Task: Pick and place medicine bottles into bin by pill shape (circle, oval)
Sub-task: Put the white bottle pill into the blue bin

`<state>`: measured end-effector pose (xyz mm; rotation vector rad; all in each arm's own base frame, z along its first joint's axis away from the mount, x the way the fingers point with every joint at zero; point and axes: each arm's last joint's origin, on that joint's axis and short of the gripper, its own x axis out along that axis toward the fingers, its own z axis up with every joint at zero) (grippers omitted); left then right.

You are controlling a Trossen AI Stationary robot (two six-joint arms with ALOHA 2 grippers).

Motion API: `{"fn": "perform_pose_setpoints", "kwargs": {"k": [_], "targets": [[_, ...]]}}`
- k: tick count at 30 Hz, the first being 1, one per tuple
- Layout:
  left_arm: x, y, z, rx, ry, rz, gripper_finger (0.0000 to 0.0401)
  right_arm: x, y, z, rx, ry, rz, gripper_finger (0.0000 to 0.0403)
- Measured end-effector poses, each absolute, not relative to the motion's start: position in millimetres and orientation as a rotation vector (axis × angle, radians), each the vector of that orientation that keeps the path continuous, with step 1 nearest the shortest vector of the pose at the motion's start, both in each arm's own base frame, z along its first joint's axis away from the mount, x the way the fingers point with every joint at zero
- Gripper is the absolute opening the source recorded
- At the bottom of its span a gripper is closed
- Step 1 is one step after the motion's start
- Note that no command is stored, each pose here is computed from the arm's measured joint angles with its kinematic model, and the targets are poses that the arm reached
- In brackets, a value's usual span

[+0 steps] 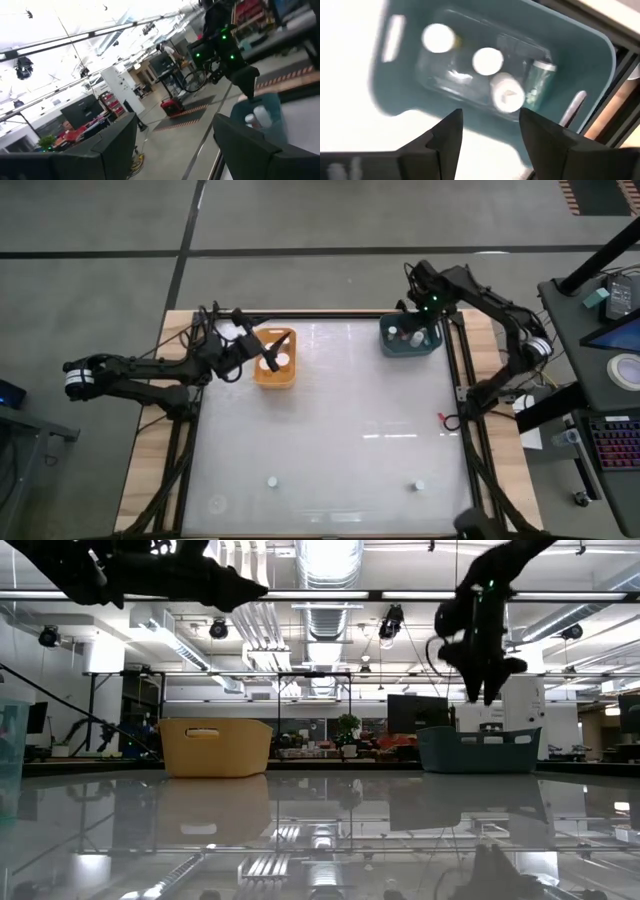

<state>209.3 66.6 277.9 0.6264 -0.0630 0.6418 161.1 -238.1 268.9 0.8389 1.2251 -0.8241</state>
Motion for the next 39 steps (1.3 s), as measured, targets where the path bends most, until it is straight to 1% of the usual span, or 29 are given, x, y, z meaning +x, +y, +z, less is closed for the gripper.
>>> {"fn": "perform_pose_setpoints", "kwargs": {"k": [4, 7, 10, 13, 17, 22, 28, 33, 39], "targets": [[210, 65, 280, 0.59, -0.107, 0.602, 0.0247, 168, -210, 297, 0.751, 1.132, -0.793, 0.0178], [211, 62, 282, 0.555, -0.139, 0.553, 0.0247, 176, -185, 317, 0.659, 1.019, -0.747, 0.0176], [213, 56, 285, 0.47, -0.181, 0.51, 0.0247, 182, -160, 336, 0.567, 0.911, -0.679, 0.0176], [216, 45, 284, 0.37, -0.205, 0.448, 0.0247, 187, -136, 350, 0.484, 0.819, -0.6, 0.0176], [221, 24, 279, 0.287, -0.187, 0.332, 0.0247, 189, -108, 360, 0.396, 0.71, -0.492, 0.0176], [223, -6, 286, 0.19, -0.22, 0.238, 0.0247, 189, -81, 355, 0.32, 0.615, -0.378, 0.0176], [225, -42, 284, 0.051, -0.189, 0.278, 0.0247, 190, -60, 330, 0.279, 0.539, -0.28, 0.0176], [234, -80, 285, -0.003, -0.042, 0.317, 0.0247, 192, -49, 314, 0.26, 0.494, -0.227, 0.0176], [249, -130, 296, 0.038, 0.155, 0.276, 0.0247, 193, -44, 301, 0.252, 0.495, -0.198, 0.0176]]}}
